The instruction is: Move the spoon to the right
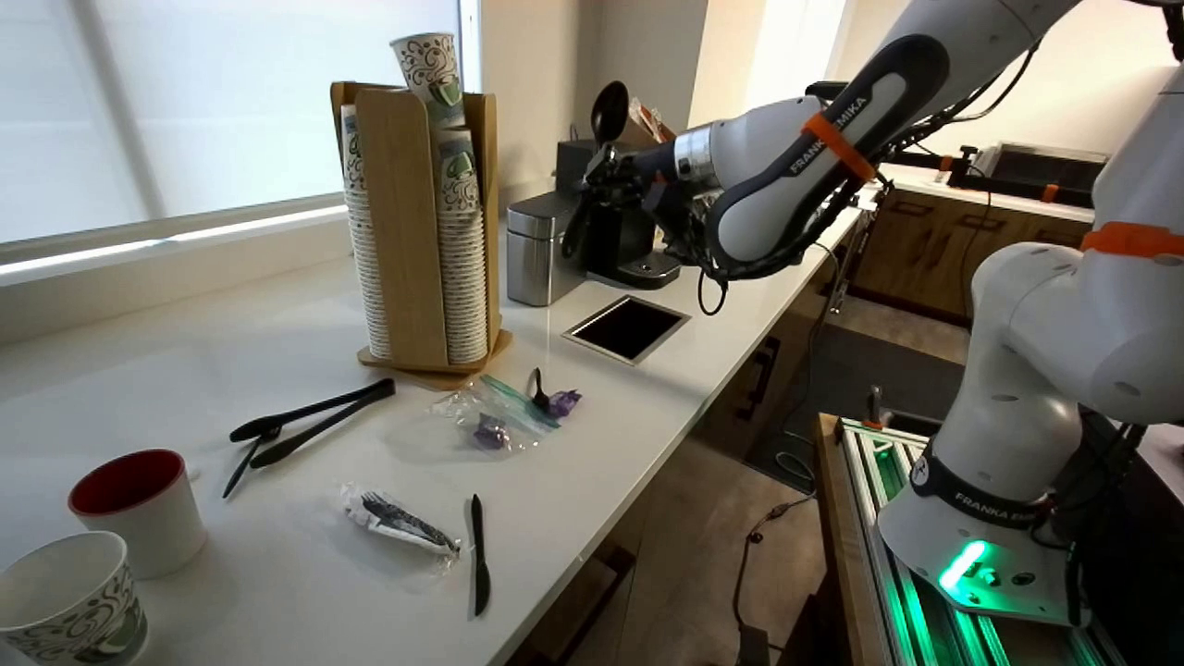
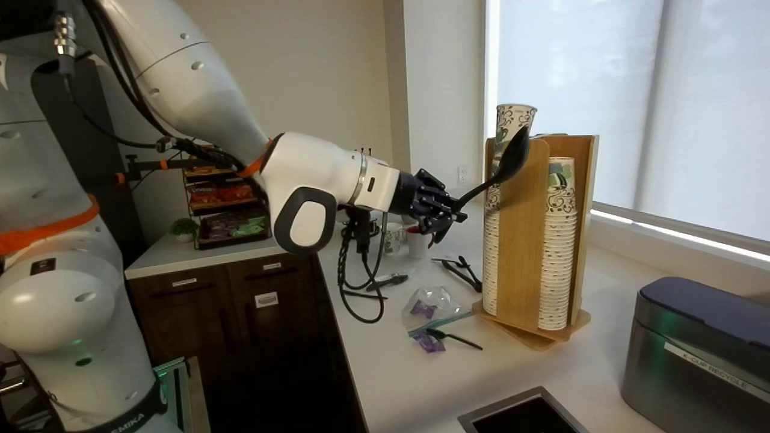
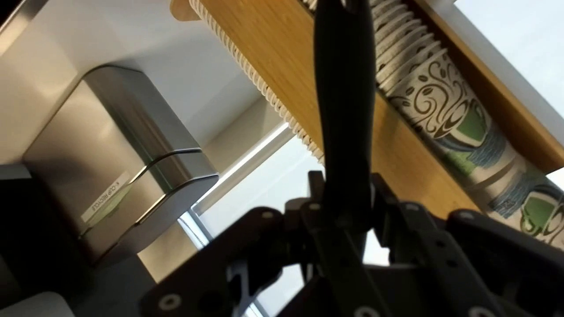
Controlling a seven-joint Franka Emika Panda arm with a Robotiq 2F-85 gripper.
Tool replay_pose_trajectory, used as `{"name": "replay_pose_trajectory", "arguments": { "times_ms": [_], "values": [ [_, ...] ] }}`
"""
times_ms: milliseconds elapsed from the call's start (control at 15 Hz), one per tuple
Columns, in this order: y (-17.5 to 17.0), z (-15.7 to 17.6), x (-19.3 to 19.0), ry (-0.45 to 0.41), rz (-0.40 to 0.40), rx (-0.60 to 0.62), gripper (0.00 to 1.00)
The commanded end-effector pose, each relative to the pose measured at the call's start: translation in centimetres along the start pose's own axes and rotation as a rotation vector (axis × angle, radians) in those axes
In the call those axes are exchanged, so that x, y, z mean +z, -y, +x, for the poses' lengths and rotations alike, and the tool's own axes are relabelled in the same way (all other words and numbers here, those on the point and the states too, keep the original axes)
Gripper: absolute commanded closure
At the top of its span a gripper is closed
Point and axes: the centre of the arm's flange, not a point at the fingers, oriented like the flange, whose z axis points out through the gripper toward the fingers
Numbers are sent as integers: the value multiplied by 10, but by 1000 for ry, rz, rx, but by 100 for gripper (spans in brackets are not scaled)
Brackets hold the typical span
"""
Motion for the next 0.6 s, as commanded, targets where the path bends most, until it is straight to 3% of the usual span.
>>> {"name": "replay_pose_trajectory", "arguments": {
  "times_ms": [0, 133, 200, 333, 533],
  "values": [
    [-2, 1, 0, 0, 0, 16, 73],
    [0, 0, 0, 4, 3, 27, 73],
    [0, -1, 0, 5, 5, 29, 93],
    [-12, 17, 2, -26, -70, 177, 93],
    [-64, 39, 3, -92, -211, 235, 93]
  ]
}}
